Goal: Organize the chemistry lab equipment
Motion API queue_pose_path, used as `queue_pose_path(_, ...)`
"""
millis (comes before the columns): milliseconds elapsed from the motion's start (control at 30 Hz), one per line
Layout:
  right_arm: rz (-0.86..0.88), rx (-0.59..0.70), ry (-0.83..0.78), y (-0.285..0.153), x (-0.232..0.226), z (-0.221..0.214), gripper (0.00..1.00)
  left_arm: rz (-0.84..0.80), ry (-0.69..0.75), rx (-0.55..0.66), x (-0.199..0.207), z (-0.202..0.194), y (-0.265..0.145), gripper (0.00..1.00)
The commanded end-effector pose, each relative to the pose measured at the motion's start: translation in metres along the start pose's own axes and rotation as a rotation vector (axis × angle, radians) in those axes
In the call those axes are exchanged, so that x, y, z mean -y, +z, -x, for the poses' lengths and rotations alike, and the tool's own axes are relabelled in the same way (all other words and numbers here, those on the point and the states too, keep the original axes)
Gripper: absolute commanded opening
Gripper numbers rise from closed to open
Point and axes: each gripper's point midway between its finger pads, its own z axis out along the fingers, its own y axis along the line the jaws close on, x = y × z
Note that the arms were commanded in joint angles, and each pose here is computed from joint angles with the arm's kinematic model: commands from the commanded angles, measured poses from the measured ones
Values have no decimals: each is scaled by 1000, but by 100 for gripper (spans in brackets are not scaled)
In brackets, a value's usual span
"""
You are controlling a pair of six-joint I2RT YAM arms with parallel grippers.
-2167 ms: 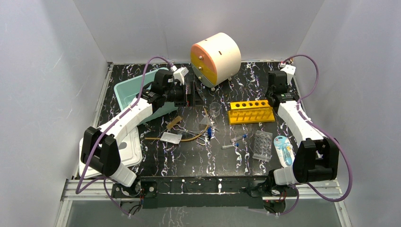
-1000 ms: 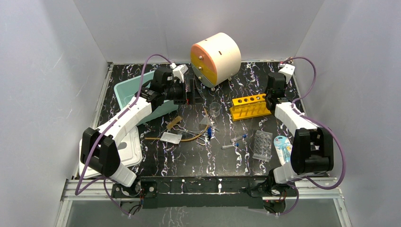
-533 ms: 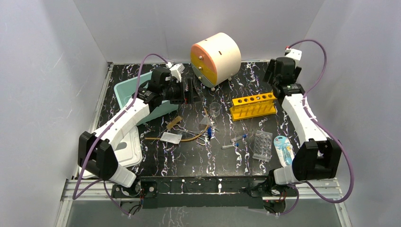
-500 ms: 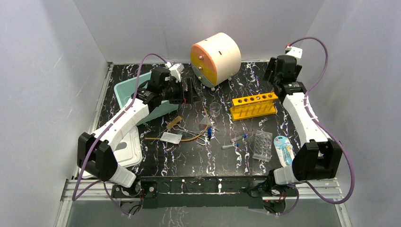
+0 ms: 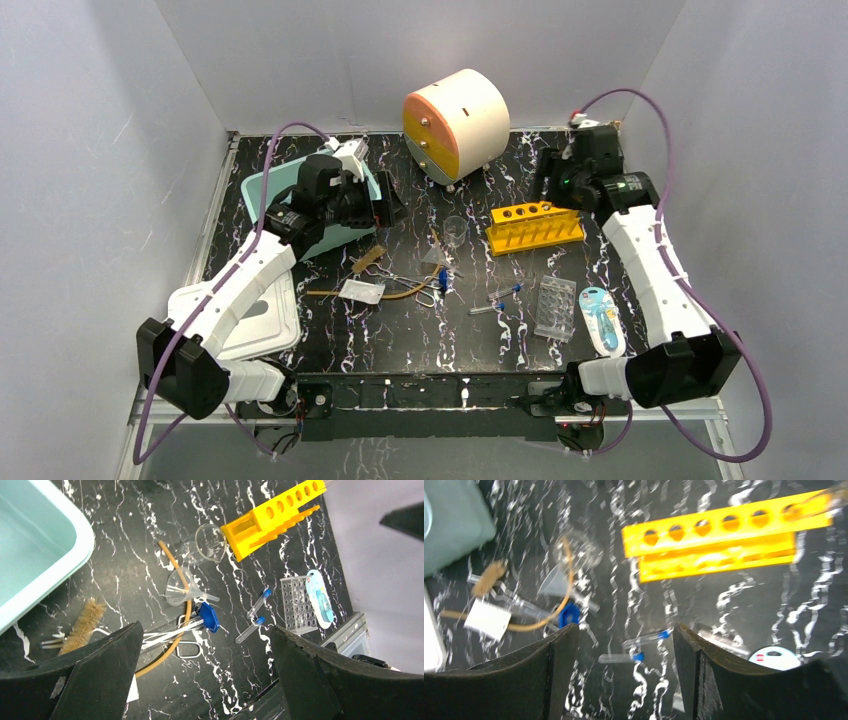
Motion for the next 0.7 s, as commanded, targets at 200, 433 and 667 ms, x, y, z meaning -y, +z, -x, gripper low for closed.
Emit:
queue_pose_path(200, -66, -170, 26, 3, -41, -101, 69, 81, -108, 16, -19, -14, -4, 98)
queue_pose_path(433, -291, -207, 210, 31, -6, -159, 51, 56, -136, 2, -16, -22, -5, 98)
queue_pose_path(667, -374, -249, 263, 30, 17, -192, 59, 54, -138, -9, -17, -27, -4, 98)
